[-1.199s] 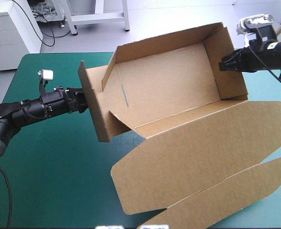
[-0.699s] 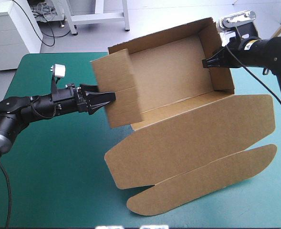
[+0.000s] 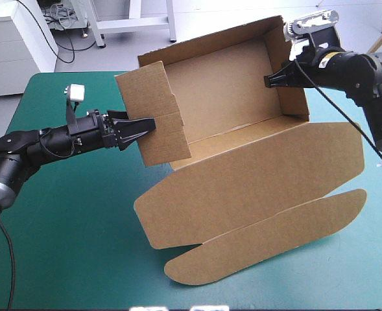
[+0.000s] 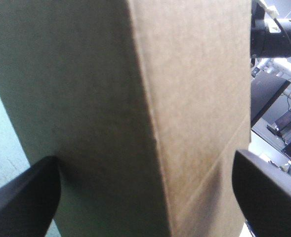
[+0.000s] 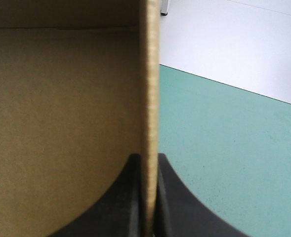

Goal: Fold the box

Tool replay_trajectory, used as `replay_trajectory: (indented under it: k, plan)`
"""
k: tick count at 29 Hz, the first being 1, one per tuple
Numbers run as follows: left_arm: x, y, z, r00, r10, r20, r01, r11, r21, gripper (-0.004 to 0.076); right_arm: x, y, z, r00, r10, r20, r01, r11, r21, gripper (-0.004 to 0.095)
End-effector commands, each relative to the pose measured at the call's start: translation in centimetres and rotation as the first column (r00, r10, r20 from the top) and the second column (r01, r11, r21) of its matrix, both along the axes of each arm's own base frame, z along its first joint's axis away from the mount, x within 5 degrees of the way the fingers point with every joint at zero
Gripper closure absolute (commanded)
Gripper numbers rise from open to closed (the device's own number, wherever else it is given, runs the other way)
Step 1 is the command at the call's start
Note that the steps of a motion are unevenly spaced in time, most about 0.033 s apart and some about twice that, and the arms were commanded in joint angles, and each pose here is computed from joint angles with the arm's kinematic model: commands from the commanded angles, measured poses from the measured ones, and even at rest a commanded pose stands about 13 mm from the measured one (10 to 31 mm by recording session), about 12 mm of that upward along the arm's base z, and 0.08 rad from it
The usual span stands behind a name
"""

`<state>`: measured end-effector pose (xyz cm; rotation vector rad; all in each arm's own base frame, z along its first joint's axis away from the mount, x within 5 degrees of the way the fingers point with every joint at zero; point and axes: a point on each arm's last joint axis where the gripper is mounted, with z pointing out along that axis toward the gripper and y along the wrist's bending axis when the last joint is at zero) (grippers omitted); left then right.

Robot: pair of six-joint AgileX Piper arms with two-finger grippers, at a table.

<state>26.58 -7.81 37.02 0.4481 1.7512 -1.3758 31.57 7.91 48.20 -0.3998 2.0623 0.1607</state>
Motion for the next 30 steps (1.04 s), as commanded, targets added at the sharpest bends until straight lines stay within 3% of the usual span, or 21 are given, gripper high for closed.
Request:
replay_trajectory:
  k: [1, 8, 13, 21, 26, 30]
  plan:
    - [-1.0, -0.3, 2.6, 0.997, -0.048, 0.060, 0.052, 0.997, -0.060, 0.0060, -1.3, 0.3, 2.7, 0.988, -0.029, 0.152, 0.022, 0.999, 0.045, 0.0923]
    - [-0.3, -1.9, 4.7, 0.996, 0.029, 0.089, -0.039, 0.992, 0.116, 0.0060, -1.5, 1.4, 3.0, 0.981, -0.044, 0.188, 0.037, 0.998, 0.044, 0.0923]
    - [0.7, -3.4, 5.8, 0.966, 0.229, 0.122, -0.252, 0.939, 0.234, 0.0060, -1.4, 1.5, 3.2, 0.977, -0.066, 0.204, 0.054, 0.997, 0.061, 0.0923]
    - [1.1, -5.4, 6.5, 0.898, 0.411, 0.159, -0.437, 0.876, 0.205, 0.0123, -1.3, 1.2, 3.5, 0.968, -0.108, 0.226, 0.091, 0.992, 0.085, 0.0923]
    - [0.9, -6.6, 6.9, 0.878, 0.441, 0.185, -0.470, 0.868, 0.159, 0.0158, -1.2, 1.2, 3.6, 0.963, -0.118, 0.241, 0.098, 0.990, 0.097, 0.0923]
    - [0.9, -6.7, 6.9, 0.875, 0.446, 0.188, -0.475, 0.866, 0.155, 0.0243, -1.2, 1.2, 3.6, 0.964, -0.119, 0.240, 0.098, 0.991, 0.096, 0.0923]
